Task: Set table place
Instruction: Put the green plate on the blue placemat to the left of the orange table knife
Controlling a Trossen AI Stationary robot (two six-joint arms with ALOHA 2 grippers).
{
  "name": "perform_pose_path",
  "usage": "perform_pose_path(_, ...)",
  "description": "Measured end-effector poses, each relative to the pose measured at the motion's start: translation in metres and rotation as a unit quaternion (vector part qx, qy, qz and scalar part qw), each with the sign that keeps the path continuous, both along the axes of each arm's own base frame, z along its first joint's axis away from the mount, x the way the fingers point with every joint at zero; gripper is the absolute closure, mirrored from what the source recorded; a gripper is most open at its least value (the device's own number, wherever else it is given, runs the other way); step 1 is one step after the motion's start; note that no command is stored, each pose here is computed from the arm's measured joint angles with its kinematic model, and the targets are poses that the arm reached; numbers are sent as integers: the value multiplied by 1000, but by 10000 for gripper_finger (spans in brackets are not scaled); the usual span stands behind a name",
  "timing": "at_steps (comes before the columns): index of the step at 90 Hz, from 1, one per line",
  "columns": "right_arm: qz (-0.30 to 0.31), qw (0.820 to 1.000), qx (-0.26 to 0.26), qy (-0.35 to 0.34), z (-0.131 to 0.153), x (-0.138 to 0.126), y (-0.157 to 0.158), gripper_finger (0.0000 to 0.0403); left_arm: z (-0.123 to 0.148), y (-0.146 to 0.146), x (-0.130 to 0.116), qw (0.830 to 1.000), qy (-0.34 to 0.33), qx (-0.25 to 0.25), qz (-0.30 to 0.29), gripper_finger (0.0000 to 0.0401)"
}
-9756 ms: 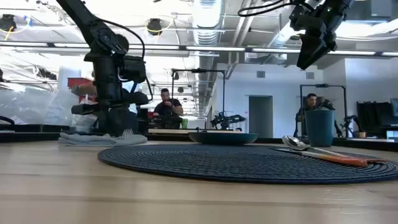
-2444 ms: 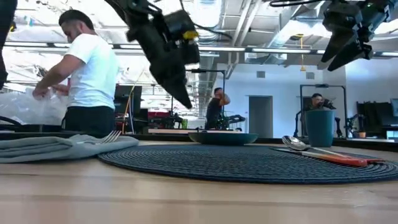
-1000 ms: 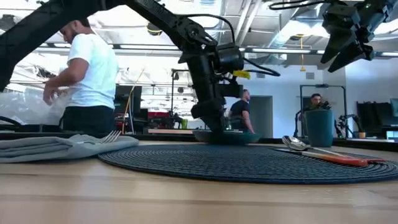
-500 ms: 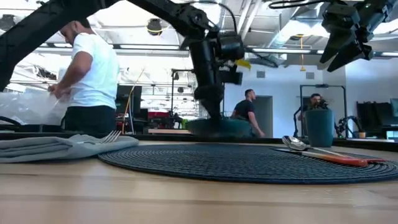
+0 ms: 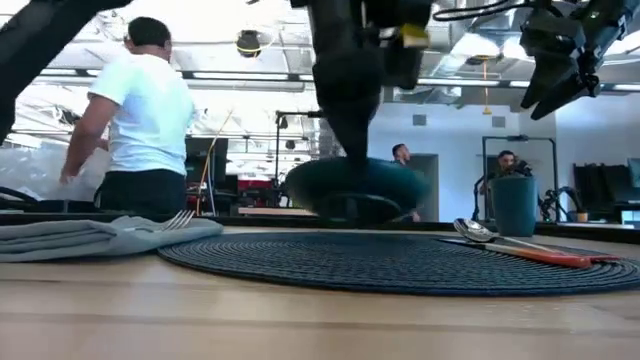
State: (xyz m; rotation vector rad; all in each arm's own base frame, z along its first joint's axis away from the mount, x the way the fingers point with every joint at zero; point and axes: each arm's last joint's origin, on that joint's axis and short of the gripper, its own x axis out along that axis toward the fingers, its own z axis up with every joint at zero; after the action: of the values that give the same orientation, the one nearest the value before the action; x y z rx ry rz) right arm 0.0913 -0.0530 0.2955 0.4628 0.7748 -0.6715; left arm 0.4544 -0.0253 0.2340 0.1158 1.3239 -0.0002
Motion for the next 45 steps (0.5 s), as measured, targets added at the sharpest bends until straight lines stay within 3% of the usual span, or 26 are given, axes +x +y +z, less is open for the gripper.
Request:
perform_pose_path(28,18,1000,3,-1,0,-3,-1,194,1,-58,0,998,-37,-40,36,401)
perform_pose_path(45,26,1000,12,-4,0,-3,0,194,-21,-87,-7,997,-23,-70,40,401)
